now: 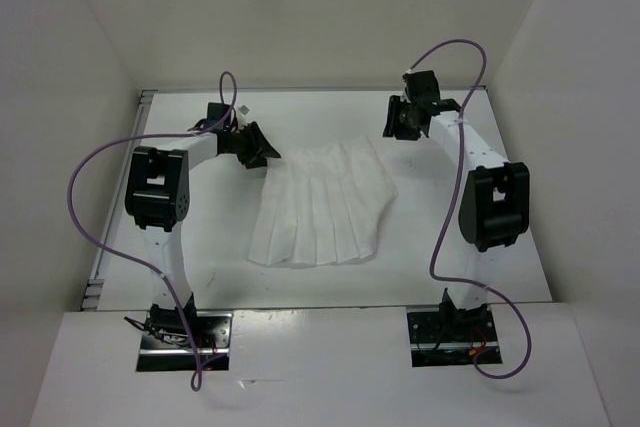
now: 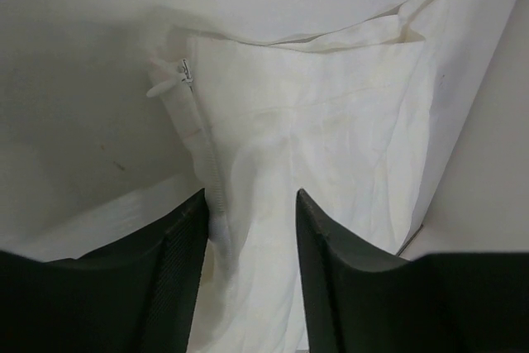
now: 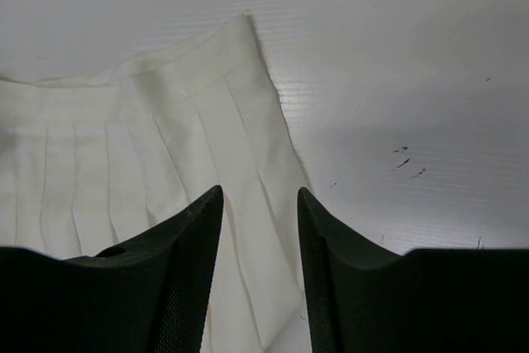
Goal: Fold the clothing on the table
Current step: Flatten the skirt out
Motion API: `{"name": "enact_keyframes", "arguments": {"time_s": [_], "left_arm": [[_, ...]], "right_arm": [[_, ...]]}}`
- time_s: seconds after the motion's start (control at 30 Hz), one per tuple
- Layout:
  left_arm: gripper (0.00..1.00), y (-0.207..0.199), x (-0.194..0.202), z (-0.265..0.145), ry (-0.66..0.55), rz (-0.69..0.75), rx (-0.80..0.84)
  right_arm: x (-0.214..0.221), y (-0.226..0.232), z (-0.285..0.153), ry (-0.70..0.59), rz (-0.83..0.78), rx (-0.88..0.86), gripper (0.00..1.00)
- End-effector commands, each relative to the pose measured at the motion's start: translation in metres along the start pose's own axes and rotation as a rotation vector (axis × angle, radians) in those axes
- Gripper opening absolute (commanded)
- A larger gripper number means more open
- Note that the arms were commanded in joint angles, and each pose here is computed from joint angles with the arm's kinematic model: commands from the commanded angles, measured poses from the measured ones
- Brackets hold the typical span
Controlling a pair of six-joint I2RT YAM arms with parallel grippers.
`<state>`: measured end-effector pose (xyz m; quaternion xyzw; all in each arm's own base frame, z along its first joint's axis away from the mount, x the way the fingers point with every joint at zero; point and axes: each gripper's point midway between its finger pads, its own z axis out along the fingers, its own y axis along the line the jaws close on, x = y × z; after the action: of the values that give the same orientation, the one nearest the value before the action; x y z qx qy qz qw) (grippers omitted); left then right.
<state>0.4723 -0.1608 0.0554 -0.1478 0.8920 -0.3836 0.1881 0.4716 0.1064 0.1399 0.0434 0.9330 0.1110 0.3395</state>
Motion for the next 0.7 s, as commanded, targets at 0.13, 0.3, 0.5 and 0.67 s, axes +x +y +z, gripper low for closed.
{"name": "enact_keyframes", "arguments": {"time_s": [0.13,0.3,0.5,0.67], "left_arm": [[0.02,0.003,-0.008,0.018,-0.031,0.074,-0.005],[0.0,0.001,-0.002,0.016,-0.029,0.091,-0.011],[0.0,-0.01,-0.001,0.009,-0.02,0.12,0.02],[0.0,-0.014,-0.002,0.006,-0.009,0.135,0.026]], "right_arm": [[-0.01,0.016,0.021,0.01,-0.042,-0.069,0.48],[0.01,0.02,0.062,0.114,-0.058,-0.12,0.48],[0.013,0.018,0.098,0.137,-0.083,-0.127,0.48],[0.012,0.014,0.109,0.142,-0.075,-0.129,0.48]]}}
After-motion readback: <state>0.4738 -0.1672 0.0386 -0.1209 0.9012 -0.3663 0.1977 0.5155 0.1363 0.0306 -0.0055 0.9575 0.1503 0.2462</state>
